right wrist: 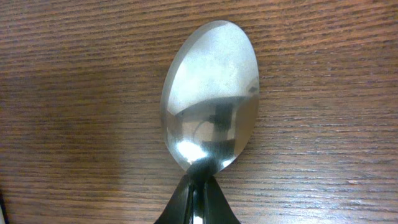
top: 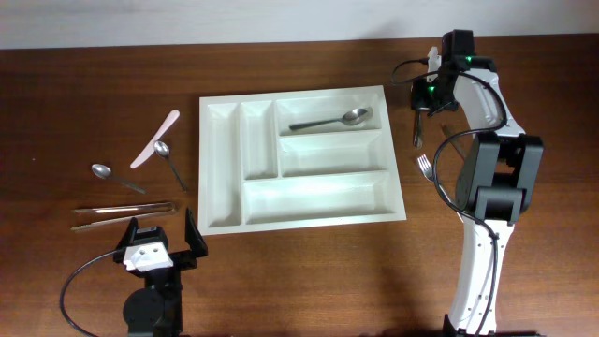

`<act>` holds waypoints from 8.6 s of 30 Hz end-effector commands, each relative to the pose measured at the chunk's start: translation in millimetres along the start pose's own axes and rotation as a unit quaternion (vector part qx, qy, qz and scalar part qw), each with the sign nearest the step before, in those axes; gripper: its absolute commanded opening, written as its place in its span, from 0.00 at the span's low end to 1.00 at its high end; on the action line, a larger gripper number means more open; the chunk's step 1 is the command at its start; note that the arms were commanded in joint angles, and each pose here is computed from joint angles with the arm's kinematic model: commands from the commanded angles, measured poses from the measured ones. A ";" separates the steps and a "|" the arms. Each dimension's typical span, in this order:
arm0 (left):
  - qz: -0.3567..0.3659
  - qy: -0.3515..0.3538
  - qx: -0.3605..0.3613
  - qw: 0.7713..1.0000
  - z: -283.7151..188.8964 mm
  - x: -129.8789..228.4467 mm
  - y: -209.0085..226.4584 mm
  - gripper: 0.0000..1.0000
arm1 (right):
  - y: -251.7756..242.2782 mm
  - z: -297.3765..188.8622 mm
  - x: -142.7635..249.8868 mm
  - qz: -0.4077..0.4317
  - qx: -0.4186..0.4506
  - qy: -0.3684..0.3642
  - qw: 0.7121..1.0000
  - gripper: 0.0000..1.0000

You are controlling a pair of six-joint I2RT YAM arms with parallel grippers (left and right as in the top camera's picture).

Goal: Pack container
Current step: 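Lower the right gripper and grasp the second spoon, then carry the spoon into the top compartment beside the first spoon and release, then move the right gripper to the knife at right and grasp it, then carry the knife into the tray's middle compartment and release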

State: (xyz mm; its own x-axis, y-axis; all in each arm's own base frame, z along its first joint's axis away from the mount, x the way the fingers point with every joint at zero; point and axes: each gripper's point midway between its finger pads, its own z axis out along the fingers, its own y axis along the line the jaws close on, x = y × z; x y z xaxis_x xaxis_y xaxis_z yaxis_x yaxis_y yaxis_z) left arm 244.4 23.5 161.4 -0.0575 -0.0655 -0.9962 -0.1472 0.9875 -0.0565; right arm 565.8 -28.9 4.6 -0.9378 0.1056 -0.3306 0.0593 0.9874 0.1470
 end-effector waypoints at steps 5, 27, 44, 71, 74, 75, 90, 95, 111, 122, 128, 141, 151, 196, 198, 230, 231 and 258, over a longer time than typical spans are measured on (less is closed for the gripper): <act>0.008 -0.001 0.007 1.000 0.0 1.3 -2.4 0.99 | 2.4 5.1 7.3 0.000 0.002 0.019 1.000 0.04; 0.008 -0.001 0.007 1.000 0.0 1.3 -2.4 0.99 | 10.2 -44.2 -32.1 -0.006 0.001 -0.025 1.000 0.04; 0.008 -0.001 0.007 1.000 0.0 1.3 -2.4 0.99 | 63.2 -108.0 -65.8 -0.077 -0.032 -0.087 0.993 0.04; 0.008 -0.002 0.007 1.000 0.0 1.2 -2.4 0.99 | 243.9 -136.9 -6.7 -0.535 -0.221 -0.120 0.806 0.04; 0.008 -0.001 0.007 1.000 0.0 1.3 -2.4 0.99 | 245.0 -133.5 -5.4 -0.575 -0.217 -0.129 0.778 0.04; 0.008 -0.001 0.007 1.000 0.0 1.3 -2.4 0.99 | 244.9 -132.3 -5.1 -0.582 -0.216 -0.130 0.773 0.04; 0.008 -0.002 0.007 1.000 0.0 1.2 -2.4 0.99 | 240.6 -75.4 16.9 -0.608 -0.243 -0.112 0.748 0.04; 0.008 -0.001 0.007 1.000 0.0 1.3 -2.4 0.99 | 240.6 -68.2 18.8 -0.607 -0.246 -0.113 0.747 0.04; 0.008 -0.002 0.007 1.000 0.0 1.2 -2.4 0.99 | 245.6 -90.3 -23.3 -0.449 -0.241 -0.139 0.849 0.64; 0.008 -0.002 0.007 1.000 0.0 1.2 -2.4 0.99 | 119.9 -171.2 -48.2 -0.228 -0.114 -0.087 0.963 0.99; 0.008 -0.002 0.007 1.000 0.0 1.2 -2.4 0.99 | 47.1 -215.3 -15.9 -0.149 -0.104 -0.033 0.983 0.99; 0.008 -0.002 0.007 1.000 0.0 1.2 -2.4 0.99 | -23.6 -189.2 24.0 -0.024 -0.050 0.070 0.996 1.00; 0.008 -0.002 0.007 1.000 0.0 1.2 -2.4 0.99 | -32.7 -128.0 73.5 -0.022 -0.060 0.178 0.982 0.96; 0.008 -0.002 0.007 1.000 0.0 1.2 -2.4 0.99 | -78.2 -47.3 145.0 -0.027 0.031 0.269 0.962 0.24; 0.008 -0.002 0.007 1.000 0.0 1.2 -2.4 0.99 | -78.2 -46.5 146.6 -0.027 0.031 0.271 0.962 0.20; 0.008 -0.002 0.007 1.000 0.0 1.2 -2.4 0.99 | -66.3 -76.8 63.9 -0.014 0.015 0.143 0.989 0.04; 0.008 -0.002 0.007 1.000 0.0 1.2 -2.4 0.99 | -65.6 -81.5 58.6 -0.016 0.016 0.136 0.990 0.04; 0.008 -0.001 0.007 1.000 0.0 1.3 -2.4 0.99 | 142.6 -146.4 12.3 -0.326 -0.227 -0.005 0.918 0.04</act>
State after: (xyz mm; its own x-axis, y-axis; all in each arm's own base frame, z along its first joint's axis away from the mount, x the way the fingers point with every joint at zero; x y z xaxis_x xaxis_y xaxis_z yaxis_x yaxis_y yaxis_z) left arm 244.4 23.5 161.4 -0.0575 -0.0655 -0.9962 -0.1472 0.9875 -0.0565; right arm 517.6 73.1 158.2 -0.8275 -0.3198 -0.4615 -0.5140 0.7622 0.3935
